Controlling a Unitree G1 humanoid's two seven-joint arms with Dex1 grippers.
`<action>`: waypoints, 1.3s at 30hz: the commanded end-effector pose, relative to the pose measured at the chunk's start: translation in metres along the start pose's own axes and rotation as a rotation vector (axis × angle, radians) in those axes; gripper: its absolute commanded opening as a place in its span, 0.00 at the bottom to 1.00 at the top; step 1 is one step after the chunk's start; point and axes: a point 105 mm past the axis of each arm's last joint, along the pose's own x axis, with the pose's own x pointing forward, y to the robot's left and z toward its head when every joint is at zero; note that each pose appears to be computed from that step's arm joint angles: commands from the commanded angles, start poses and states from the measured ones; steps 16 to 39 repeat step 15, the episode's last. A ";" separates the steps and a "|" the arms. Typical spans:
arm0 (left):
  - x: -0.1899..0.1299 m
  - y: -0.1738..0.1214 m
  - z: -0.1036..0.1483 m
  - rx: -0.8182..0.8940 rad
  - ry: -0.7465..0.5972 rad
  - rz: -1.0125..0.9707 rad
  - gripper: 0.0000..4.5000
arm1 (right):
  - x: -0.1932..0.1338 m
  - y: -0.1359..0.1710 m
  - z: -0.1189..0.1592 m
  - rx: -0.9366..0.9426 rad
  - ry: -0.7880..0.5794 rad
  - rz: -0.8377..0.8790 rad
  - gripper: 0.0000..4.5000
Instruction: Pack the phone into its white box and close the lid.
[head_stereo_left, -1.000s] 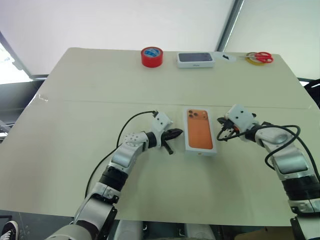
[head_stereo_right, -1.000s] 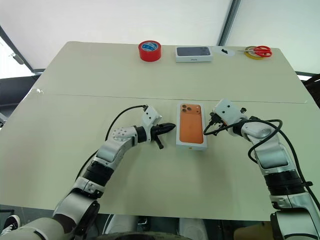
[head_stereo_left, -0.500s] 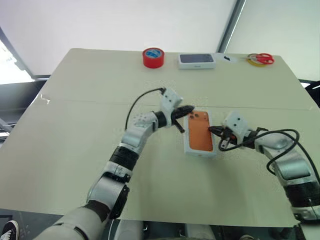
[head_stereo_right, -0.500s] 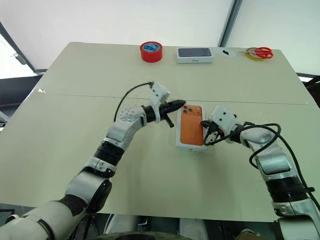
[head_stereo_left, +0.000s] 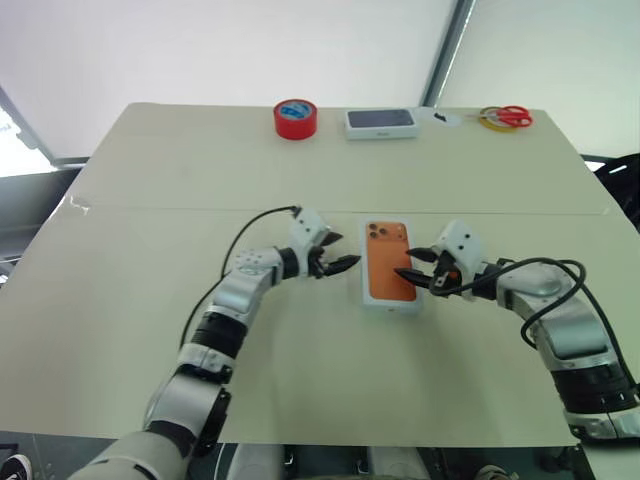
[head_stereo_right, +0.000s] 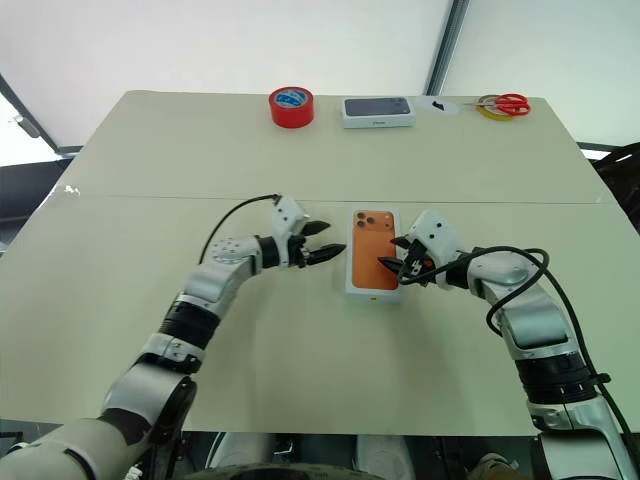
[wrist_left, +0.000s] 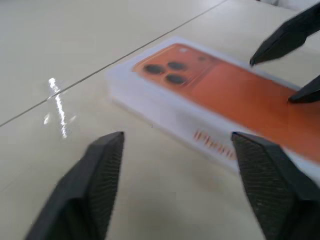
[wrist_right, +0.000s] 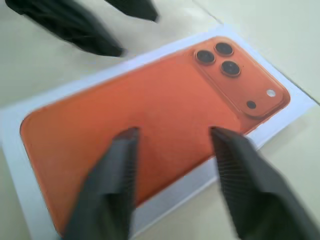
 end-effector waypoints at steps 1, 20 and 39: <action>-0.030 0.003 0.028 0.055 -0.027 0.002 1.00 | -0.011 -0.012 0.020 -0.039 -0.079 -0.007 0.98; -0.174 0.038 0.014 0.021 0.037 0.303 1.00 | -0.061 -0.027 0.010 0.009 -0.034 0.143 0.99; -0.174 0.038 0.014 0.021 0.037 0.303 1.00 | -0.061 -0.027 0.010 0.009 -0.034 0.143 0.99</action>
